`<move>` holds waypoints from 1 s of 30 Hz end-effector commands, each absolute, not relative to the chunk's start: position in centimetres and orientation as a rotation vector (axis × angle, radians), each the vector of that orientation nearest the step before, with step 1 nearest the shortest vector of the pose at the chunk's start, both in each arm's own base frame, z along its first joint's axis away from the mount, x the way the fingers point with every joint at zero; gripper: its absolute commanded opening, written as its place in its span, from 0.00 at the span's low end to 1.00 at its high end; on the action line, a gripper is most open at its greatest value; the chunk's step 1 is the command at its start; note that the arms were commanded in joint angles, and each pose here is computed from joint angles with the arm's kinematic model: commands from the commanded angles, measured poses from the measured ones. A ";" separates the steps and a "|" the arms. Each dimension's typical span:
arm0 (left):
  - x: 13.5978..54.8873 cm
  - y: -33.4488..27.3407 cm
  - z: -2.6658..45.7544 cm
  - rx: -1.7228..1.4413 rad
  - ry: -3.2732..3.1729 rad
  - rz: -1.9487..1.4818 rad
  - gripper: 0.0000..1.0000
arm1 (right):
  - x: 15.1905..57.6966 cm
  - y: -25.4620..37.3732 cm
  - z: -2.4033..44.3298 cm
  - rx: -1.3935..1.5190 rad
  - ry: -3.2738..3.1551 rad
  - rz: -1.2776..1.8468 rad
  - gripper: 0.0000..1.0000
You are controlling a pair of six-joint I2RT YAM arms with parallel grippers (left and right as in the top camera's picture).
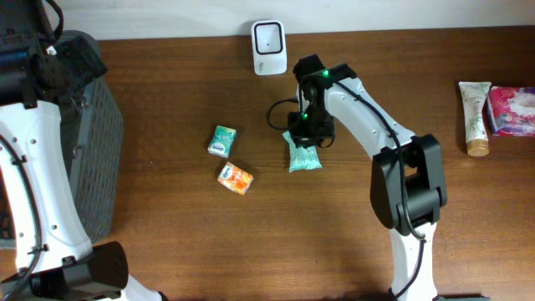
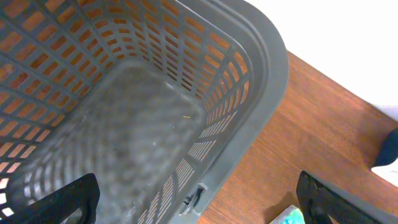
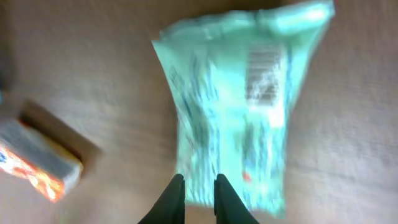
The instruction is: Scan the item barcode
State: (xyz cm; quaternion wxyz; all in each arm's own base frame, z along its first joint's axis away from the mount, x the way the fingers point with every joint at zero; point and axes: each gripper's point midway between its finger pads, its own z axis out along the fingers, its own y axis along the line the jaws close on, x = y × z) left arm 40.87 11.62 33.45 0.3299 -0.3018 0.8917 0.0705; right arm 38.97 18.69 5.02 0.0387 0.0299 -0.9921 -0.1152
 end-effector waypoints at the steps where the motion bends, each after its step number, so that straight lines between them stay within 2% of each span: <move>1: 40.5 11.8 34.5 -0.799 2.299 0.186 0.99 | 38.6 17.0 4.2 0.077 -3.038 -0.214 0.13; 7: 40.5 11.8 34.5 -0.799 2.299 0.186 0.99 | 37.3 17.4 0.6 0.089 -3.021 -0.227 0.13; 11: 40.5 11.8 34.5 -0.799 2.299 0.186 0.99 | 37.1 19.2 1.2 0.096 -2.994 -0.369 0.13; 16: 40.5 11.8 34.5 -0.799 2.299 0.186 0.99 | 38.9 19.1 5.0 0.070 -3.017 -0.413 0.39; 17: 40.5 11.8 34.5 -0.799 2.299 0.186 0.99 | 39.5 18.8 6.2 0.065 -3.032 -0.417 0.47; 20: 40.5 11.8 34.5 -0.799 2.299 0.186 0.99 | 41.2 18.1 8.6 0.051 -3.083 -0.437 0.64; 23: 40.5 11.8 34.5 -0.799 2.299 0.186 0.99 | 42.5 16.8 10.6 0.066 -3.122 -0.463 0.72; 26: 40.5 11.8 34.5 -0.799 2.299 0.186 0.99 | 44.2 14.3 12.1 -0.021 -3.170 -0.484 0.99; 30: 40.5 11.8 34.5 -0.799 2.299 0.186 0.99 | 45.0 11.2 12.2 -0.157 -3.155 -0.531 0.99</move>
